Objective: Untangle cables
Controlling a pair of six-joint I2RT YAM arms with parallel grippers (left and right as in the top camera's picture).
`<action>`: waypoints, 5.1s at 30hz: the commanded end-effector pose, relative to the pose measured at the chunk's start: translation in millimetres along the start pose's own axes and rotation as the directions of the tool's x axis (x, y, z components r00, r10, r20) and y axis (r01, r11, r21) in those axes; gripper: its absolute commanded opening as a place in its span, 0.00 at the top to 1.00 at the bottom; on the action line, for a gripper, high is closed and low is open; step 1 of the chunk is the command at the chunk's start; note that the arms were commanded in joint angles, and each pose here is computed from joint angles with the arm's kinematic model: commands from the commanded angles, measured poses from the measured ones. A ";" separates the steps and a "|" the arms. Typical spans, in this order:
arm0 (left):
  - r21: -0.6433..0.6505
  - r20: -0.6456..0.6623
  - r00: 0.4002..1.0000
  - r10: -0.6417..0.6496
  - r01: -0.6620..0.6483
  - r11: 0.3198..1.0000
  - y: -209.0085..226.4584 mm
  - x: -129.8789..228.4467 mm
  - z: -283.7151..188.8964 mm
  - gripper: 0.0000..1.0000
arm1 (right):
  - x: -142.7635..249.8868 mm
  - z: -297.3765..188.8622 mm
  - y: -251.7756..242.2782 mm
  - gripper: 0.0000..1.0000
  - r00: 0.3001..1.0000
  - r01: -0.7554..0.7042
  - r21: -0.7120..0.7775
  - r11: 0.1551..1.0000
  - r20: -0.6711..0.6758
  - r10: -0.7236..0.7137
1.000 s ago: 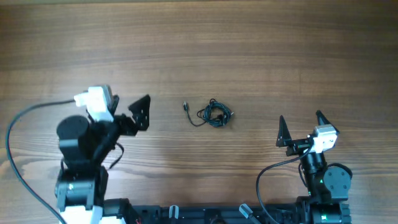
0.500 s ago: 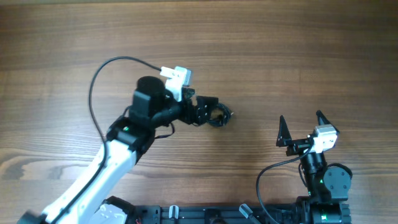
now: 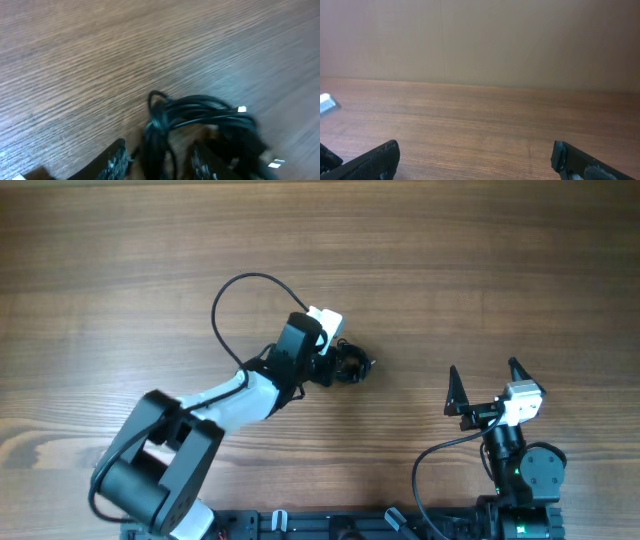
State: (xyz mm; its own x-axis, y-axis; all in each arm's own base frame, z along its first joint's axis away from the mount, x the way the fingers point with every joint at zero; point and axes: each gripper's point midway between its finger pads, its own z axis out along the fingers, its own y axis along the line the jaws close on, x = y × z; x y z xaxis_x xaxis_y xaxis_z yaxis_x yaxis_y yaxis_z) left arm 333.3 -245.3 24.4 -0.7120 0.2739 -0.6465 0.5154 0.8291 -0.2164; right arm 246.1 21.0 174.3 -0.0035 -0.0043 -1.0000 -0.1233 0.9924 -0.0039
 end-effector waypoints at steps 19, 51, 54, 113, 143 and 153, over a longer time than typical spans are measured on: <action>-0.225 0.366 0.643 -0.673 0.763 0.606 56.8 -28.3 -98.1 0.28 | -1.1 -0.2 -1.0 0.00 1.000 -0.004 0.008 1.000 0.006 0.004; -0.236 0.320 0.915 -0.246 0.328 0.915 61.5 -90.6 -148.8 0.96 | -1.2 -0.2 -1.0 0.00 1.000 -0.003 0.008 1.000 0.006 0.003; -0.231 0.364 0.899 -0.245 0.342 0.911 60.1 -93.0 -183.1 0.96 | -20.7 -1.1 -3.3 0.00 0.995 0.045 0.026 0.999 0.084 -0.047; 0.032 0.181 0.981 -0.073 0.068 0.997 -25.0 -69.0 -167.6 0.96 | -12.8 63.0 226.7 0.95 0.186 -0.972 -0.066 0.227 -0.805 0.564; 0.150 0.265 0.913 -0.310 0.278 0.949 15.2 -97.3 -185.8 0.96 | -5.9 71.2 219.4 0.00 0.149 -0.973 0.002 0.232 -0.762 0.630; 0.548 0.110 0.967 -0.230 0.134 0.826 -25.0 -79.3 -188.2 0.96 | -47.5 39.0 195.0 0.48 0.571 -0.821 -0.528 0.217 -0.766 0.297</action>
State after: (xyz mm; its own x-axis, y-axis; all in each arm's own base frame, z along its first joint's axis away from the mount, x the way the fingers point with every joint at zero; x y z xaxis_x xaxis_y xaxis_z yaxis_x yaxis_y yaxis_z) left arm 297.1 -183.1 219.2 -0.7526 -0.0440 -0.6570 0.5208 0.5708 -0.6348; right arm 282.1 205.0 216.9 -0.7836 0.3059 -0.5407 -0.4937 0.2215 0.8409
